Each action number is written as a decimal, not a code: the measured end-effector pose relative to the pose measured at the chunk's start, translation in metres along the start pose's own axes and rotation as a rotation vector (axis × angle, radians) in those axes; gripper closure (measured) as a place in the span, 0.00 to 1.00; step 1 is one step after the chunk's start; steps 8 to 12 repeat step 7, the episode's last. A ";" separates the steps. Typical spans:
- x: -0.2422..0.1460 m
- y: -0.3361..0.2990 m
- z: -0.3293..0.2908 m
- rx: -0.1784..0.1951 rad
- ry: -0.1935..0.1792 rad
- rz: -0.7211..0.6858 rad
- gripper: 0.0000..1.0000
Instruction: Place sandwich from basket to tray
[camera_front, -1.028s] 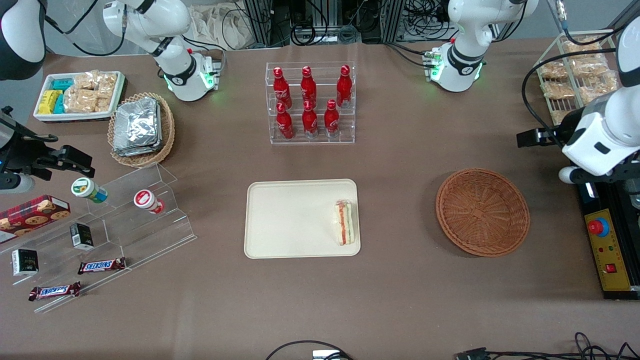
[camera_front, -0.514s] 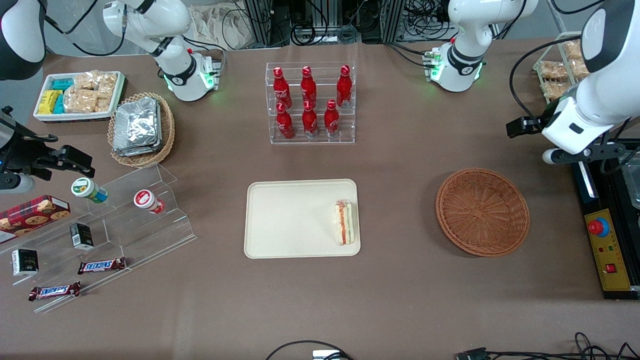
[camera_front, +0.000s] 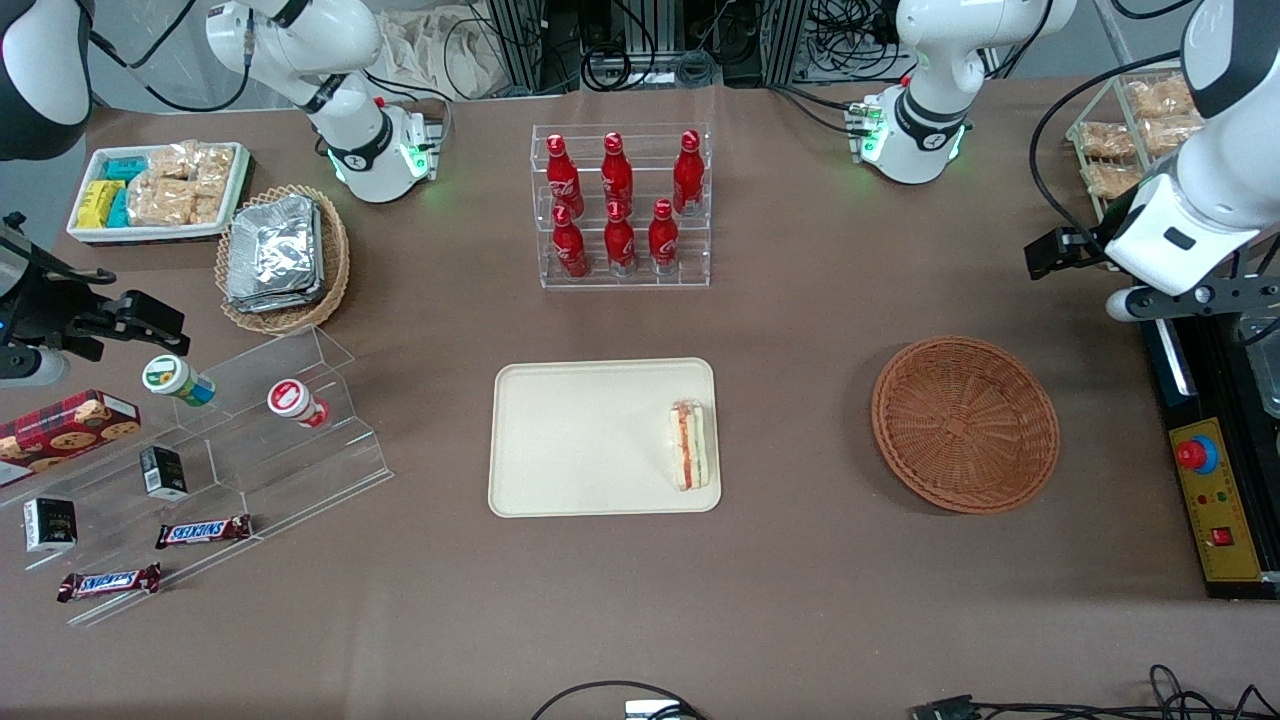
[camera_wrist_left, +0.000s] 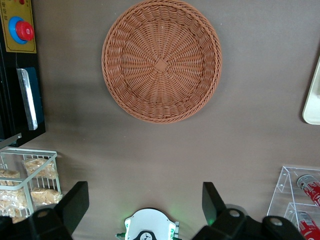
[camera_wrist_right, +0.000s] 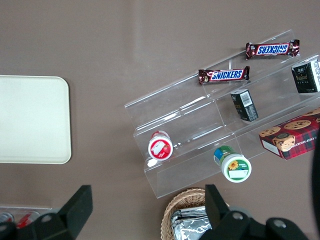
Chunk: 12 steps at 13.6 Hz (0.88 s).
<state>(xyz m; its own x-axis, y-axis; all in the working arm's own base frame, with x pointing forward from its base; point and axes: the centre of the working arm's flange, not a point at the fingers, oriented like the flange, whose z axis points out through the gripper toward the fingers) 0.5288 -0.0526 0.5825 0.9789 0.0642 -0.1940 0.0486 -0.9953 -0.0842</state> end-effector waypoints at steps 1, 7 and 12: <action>0.001 0.000 0.002 0.000 -0.004 0.000 0.00; 0.003 0.000 0.004 0.000 -0.009 0.001 0.00; 0.003 0.000 0.004 0.000 -0.009 0.001 0.00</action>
